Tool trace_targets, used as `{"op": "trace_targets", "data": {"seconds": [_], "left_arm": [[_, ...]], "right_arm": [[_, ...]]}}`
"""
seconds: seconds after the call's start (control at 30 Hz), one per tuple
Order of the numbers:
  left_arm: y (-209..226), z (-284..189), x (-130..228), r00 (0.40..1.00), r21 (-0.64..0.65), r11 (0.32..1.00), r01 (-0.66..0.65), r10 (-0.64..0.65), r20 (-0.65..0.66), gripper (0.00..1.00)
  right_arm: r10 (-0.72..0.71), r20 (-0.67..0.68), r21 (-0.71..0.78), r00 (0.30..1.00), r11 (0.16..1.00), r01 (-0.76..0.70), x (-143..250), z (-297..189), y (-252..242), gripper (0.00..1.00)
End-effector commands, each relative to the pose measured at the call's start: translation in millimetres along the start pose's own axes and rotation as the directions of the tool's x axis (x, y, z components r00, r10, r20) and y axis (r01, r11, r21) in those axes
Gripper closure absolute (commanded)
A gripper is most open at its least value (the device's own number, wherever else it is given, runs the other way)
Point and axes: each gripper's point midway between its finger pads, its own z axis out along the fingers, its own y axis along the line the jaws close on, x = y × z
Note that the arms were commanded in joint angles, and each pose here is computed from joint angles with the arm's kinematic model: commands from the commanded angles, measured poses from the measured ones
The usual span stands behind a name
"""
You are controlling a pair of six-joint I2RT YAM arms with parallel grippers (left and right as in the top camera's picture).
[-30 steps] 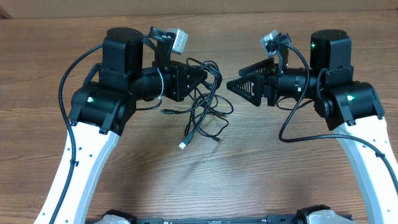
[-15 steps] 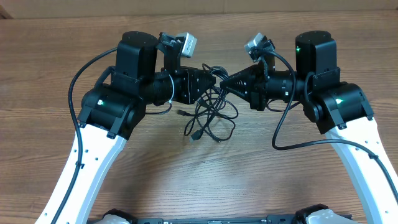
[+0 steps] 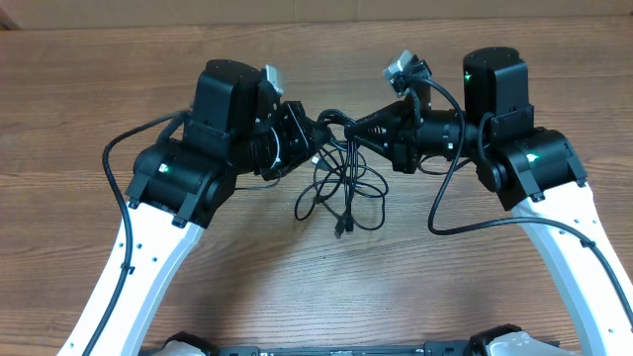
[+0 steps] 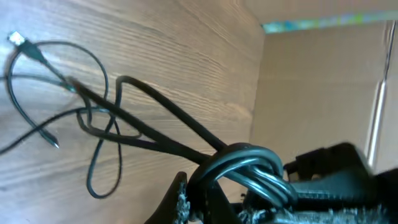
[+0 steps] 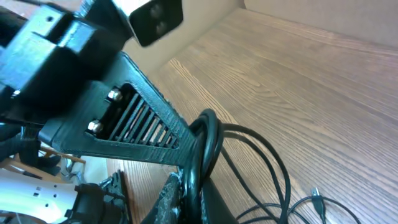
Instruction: Untangle cables
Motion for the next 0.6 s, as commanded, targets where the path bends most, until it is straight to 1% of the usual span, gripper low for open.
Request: {"op": "trace_targets", "data": {"seconds": [0.0, 0.1, 0.13, 0.17, 0.2, 0.23, 0.27, 0.37, 0.47, 0.5, 0.57], "left_arm": [[19, -7, -29, 0.973, -0.063, 0.980, 0.187, -0.176, 0.150, 0.96], [15, -7, -24, 0.971, -0.043, 0.976, 0.214, -0.207, 0.119, 0.96], [16, -6, -24, 0.970, -0.043, 0.975, 0.218, -0.211, 0.119, 0.96], [16, -6, -24, 0.970, -0.043, 0.975, 0.218, -0.211, 0.119, 0.96], [16, -7, -24, 0.971, -0.043, 0.976, 0.216, -0.209, 0.119, 0.96], [15, -7, -24, 0.972, -0.044, 0.977, 0.210, -0.203, 0.119, 0.96], [14, -7, -24, 0.978, -0.040, 0.983, 0.181, -0.175, 0.116, 0.96], [2, -6, -24, 0.994, -0.005, 0.999, 0.036, -0.035, 0.100, 0.96], [-15, -7, -23, 0.983, 0.057, 0.985, -0.165, 0.159, 0.087, 0.96], [-15, -7, -23, 0.979, 0.055, 0.981, -0.188, 0.183, 0.087, 0.96], [-15, -7, -22, 0.979, 0.054, 0.980, -0.191, 0.186, 0.086, 0.96]], "right_arm": [[0.010, 0.042, -0.013, 0.999, 1.000, -0.009, -13, -10, 8, 0.96], [0.101, 0.057, 0.101, 0.993, 0.989, -0.106, -14, -11, -12, 0.96], [0.166, 0.078, 0.169, 0.983, 0.970, -0.177, -14, -13, -25, 0.96], [0.202, 0.093, 0.202, 0.975, 0.955, -0.217, -14, -14, -31, 0.96], [0.265, 0.124, 0.262, 0.956, 0.921, -0.289, -13, -17, -43, 0.96], [0.288, 0.141, 0.301, 0.947, 0.899, -0.318, -12, -19, -50, 0.96], [0.295, 0.149, 0.325, 0.944, 0.887, -0.329, -11, -21, -55, 0.96], [0.292, 0.152, 0.365, 0.944, 0.871, -0.328, -8, -23, -62, 0.96], [0.304, 0.147, 0.428, 0.941, 0.838, -0.338, 0, -28, -72, 0.96], [0.310, 0.145, 0.444, 0.939, 0.828, -0.342, 3, -29, -74, 0.96], [0.315, 0.145, 0.456, 0.938, 0.820, -0.345, 4, -30, -76, 0.96]]}}
